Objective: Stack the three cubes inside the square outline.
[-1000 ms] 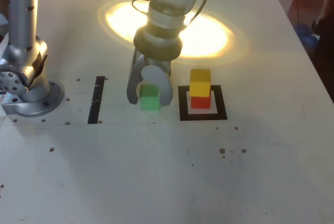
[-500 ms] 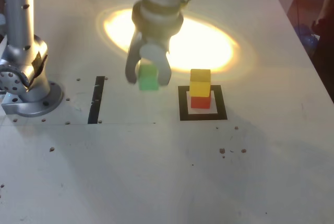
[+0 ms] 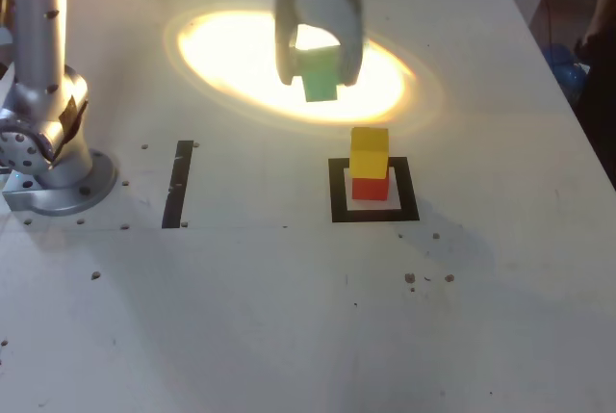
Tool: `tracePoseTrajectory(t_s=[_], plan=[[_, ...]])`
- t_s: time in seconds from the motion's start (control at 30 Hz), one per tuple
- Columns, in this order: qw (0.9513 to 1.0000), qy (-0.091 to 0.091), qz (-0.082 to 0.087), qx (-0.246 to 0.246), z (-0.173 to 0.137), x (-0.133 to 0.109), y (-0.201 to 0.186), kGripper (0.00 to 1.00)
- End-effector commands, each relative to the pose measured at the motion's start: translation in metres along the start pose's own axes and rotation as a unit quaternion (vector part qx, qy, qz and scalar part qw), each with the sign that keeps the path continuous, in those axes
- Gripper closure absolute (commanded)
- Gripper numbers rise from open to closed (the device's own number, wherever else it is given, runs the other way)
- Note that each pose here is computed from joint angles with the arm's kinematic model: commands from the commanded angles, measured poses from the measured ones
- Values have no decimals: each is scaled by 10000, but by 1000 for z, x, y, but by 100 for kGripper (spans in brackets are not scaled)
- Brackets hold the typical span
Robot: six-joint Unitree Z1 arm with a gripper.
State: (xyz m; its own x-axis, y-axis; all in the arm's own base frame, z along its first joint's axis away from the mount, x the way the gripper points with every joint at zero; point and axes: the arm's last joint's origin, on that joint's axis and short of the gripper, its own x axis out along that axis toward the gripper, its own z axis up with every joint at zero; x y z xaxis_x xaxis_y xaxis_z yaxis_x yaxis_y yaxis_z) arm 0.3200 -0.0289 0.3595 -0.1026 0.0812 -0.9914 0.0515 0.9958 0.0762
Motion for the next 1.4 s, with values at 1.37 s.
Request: tracePoseTrajectory(t_s=[1.37], plan=[[9990, 410, -69, 166, 53, 38, -16, 84]])
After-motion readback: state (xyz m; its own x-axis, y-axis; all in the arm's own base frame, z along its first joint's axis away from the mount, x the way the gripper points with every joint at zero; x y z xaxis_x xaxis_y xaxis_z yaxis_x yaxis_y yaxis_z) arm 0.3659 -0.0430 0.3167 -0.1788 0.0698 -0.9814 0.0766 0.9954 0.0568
